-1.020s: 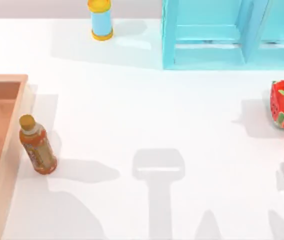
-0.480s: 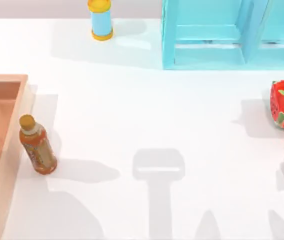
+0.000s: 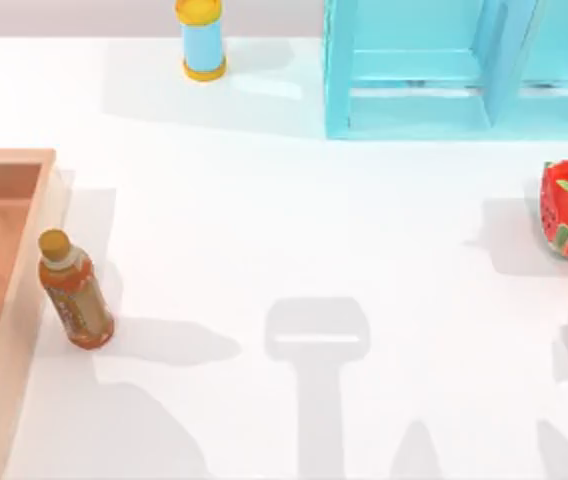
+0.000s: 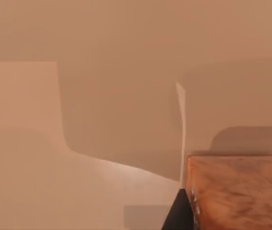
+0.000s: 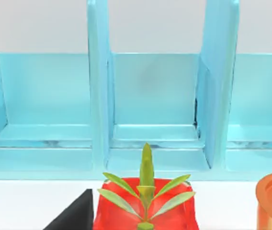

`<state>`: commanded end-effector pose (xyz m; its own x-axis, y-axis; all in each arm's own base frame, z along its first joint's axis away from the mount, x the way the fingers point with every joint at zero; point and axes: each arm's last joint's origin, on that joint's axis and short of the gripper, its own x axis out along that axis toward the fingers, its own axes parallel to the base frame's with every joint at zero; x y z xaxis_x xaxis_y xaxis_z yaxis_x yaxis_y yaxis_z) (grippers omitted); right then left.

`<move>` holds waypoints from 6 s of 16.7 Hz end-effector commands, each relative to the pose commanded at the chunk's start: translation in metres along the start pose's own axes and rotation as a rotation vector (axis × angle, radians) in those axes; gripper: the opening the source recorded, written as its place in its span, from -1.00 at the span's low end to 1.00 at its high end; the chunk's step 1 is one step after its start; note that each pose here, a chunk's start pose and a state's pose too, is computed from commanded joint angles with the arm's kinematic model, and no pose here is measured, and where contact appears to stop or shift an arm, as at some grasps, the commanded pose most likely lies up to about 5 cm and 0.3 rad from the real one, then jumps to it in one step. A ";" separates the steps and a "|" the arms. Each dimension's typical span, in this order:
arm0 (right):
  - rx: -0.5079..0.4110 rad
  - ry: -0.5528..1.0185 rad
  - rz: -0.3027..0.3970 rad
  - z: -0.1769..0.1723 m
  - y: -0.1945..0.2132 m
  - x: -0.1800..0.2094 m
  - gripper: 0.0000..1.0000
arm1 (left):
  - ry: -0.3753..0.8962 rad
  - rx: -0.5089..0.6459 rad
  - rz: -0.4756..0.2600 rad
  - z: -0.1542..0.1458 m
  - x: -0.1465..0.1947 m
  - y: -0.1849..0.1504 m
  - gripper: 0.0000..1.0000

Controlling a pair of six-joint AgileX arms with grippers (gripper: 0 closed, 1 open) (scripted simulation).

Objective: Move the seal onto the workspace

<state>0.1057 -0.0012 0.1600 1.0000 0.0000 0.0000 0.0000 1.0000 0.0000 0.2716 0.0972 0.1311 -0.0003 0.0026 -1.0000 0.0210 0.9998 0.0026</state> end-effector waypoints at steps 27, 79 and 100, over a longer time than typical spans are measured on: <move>0.000 0.000 0.000 0.000 0.000 0.000 1.00 | -0.002 0.002 0.000 0.000 -0.151 -0.150 -1.00; 0.000 0.000 0.000 0.000 0.000 0.000 1.00 | -0.002 0.000 -0.004 0.054 0.004 -0.411 0.81; 0.000 0.000 0.000 0.000 0.000 0.000 1.00 | -0.003 -0.004 -0.008 0.060 -0.110 -0.420 1.00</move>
<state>0.1057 -0.0012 0.1600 1.0000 0.0000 0.0000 0.0000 1.0000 0.0000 0.3231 -0.3241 0.2404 0.0025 -0.0060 -1.0000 0.0170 0.9998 -0.0059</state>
